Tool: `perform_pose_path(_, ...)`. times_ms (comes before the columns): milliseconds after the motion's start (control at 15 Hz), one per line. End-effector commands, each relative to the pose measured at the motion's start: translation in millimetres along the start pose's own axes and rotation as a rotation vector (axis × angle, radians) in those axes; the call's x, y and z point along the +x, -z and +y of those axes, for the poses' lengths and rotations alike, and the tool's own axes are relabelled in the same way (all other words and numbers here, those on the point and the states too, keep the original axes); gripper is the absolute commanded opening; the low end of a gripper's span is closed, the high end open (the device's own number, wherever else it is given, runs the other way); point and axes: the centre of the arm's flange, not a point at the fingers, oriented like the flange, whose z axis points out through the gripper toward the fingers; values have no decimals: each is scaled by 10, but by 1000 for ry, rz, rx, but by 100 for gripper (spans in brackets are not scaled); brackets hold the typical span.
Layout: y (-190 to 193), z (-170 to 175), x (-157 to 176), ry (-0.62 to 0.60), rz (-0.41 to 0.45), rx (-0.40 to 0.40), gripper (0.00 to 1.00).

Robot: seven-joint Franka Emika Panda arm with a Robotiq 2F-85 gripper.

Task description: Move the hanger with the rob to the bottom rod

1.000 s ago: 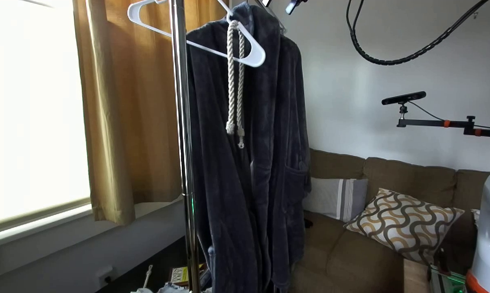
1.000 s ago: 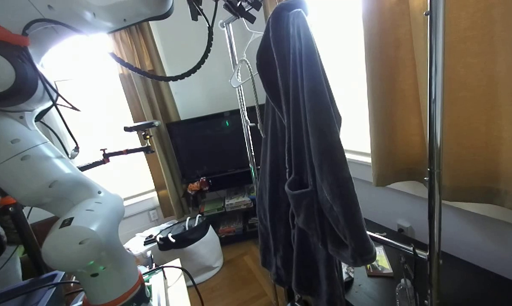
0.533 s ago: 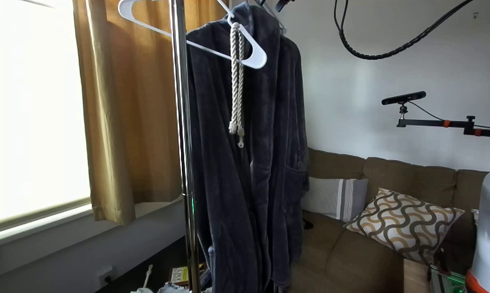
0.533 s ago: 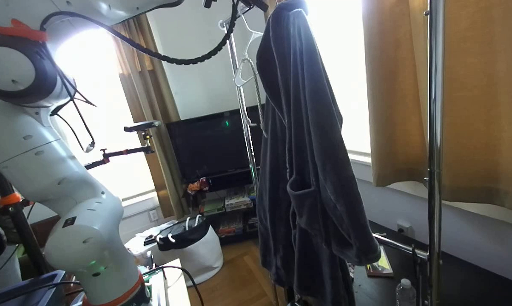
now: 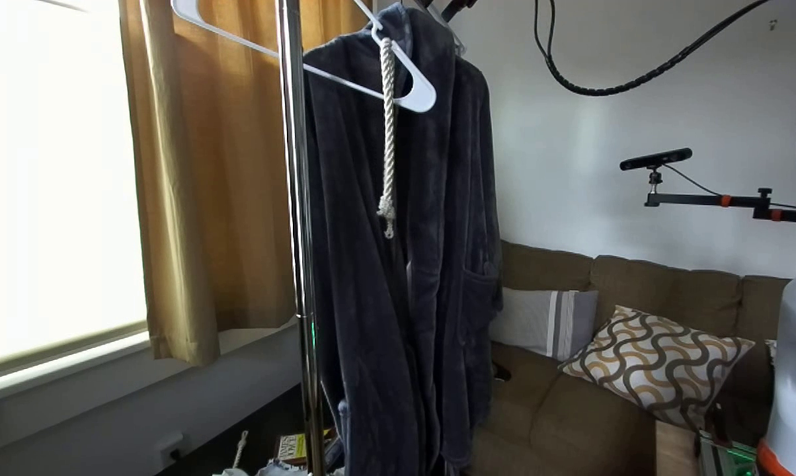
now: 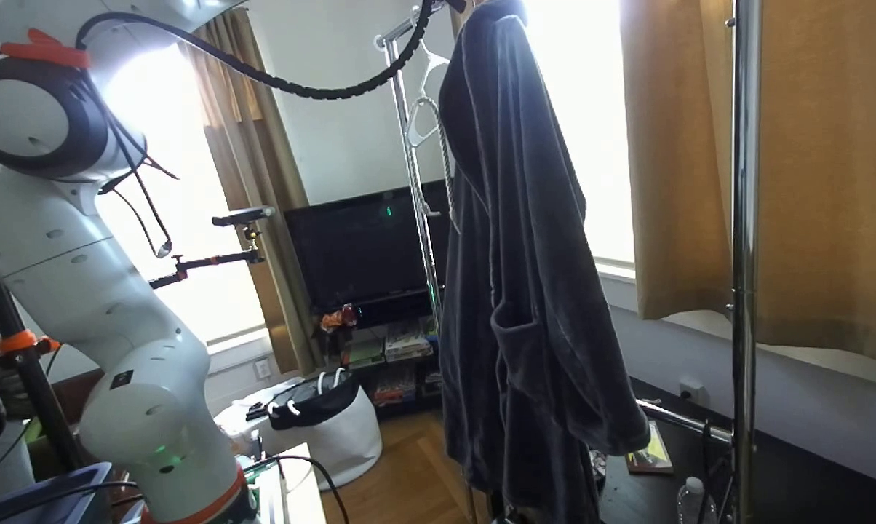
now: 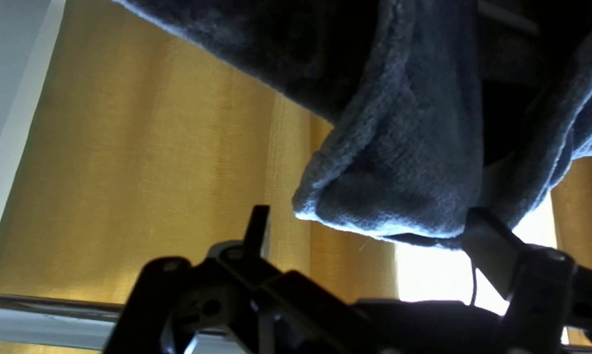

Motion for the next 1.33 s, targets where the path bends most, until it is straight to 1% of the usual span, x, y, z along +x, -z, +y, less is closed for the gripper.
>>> perform_pose_path(0, -74, 135, -74, 152, -54, 105, 100)
perform_pose_path(133, -135, 302, -111, 216, -71, 192, 100)
perform_pose_path(400, -201, 672, -92, 335, -30, 373, 100)
perform_pose_path(533, -232, 783, -42, 353, 7, 437, 100)
perform_pose_path(667, -351, 773, -4, 371, -5, 510, 100)
perform_pose_path(800, -537, 686, 18, 389, -41, 581, 100)
perform_pose_path(933, -746, 556, 38, 405, -84, 635, 100)
perform_pose_path(1067, -943, 391, 53, 411, -117, 661, 100)
perform_pose_path(1133, -1035, 300, 65, 417, -130, 637, 100)
perform_pose_path(1200, -1103, 195, 83, 405, -124, 611, 75)
perform_pose_path(1267, -1134, 82, 113, 388, -110, 581, 74)
